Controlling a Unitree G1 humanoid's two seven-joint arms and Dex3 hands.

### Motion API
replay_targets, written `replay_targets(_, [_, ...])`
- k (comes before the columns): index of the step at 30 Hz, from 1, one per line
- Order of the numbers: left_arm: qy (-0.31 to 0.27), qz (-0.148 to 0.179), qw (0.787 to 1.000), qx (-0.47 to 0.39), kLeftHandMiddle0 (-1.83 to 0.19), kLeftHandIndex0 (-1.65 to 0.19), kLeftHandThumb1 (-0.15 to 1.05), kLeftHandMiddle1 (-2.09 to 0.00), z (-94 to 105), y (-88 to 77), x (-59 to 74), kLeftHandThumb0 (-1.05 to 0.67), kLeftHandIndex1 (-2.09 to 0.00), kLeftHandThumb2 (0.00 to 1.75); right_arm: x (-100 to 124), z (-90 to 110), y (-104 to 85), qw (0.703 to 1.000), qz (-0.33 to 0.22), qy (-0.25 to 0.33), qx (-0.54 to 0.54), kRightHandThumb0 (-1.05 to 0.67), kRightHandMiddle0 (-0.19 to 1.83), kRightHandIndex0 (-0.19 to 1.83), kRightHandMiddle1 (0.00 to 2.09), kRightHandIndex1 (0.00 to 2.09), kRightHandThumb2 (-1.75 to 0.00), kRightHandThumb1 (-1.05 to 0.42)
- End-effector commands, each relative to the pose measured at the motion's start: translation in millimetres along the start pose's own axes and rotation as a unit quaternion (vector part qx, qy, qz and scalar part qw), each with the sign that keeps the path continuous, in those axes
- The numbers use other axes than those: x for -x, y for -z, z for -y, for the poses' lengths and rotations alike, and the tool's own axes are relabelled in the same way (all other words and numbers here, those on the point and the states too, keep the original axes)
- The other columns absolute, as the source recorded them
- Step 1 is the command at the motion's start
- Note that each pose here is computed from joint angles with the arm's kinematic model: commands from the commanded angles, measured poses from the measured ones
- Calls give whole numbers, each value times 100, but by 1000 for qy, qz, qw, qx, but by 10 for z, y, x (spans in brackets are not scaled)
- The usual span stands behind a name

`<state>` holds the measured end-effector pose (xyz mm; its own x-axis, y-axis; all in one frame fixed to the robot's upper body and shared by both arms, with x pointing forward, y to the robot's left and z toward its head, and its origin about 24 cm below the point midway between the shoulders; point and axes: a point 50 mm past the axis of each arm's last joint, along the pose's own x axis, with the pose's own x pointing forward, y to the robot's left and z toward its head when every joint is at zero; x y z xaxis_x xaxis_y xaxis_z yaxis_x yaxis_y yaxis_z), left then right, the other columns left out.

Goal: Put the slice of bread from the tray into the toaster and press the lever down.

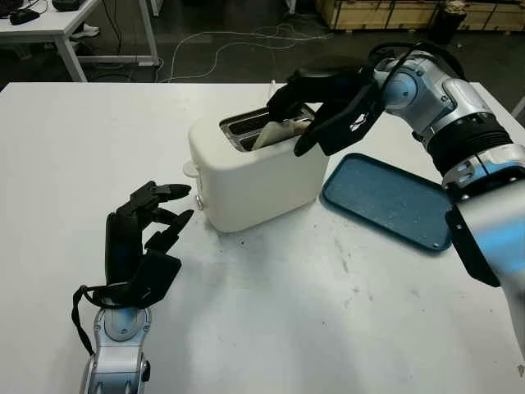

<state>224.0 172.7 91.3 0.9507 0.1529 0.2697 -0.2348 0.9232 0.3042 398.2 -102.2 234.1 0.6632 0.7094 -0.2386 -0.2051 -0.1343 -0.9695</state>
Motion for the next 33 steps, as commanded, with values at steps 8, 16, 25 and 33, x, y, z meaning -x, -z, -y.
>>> replay_targets(8, [2, 6, 1000, -12, -67, -74, 92, -130, 7, -2, 5, -21, -66, 8, 81, 172, 15, 998, 1, 65, 7, -89, 62, 8, 4, 81, 0, -91])
replay_targets(16, [2, 4, 1000, -5, -66, -74, 92, -130, 15, -13, -3, -22, -65, 8, 378, 451, 171, 971, 1, 230, -69, -81, 63, 11, 3, 86, 0, -88])
replay_targets(25, [4, 6, 1000, -4, -66, -74, 92, -131, 11, -19, -10, -21, -65, 8, 730, 57, 496, 891, -11, 405, -205, -63, 77, 58, 2, 42, -1, -84])
replay_targets(33, [-11, 59, 997, -40, -67, -75, 92, -132, -224, -142, -157, -23, -66, 6, 867, -1245, 284, 810, -21, 426, -403, -53, 88, 90, 2, 32, -1, -89])
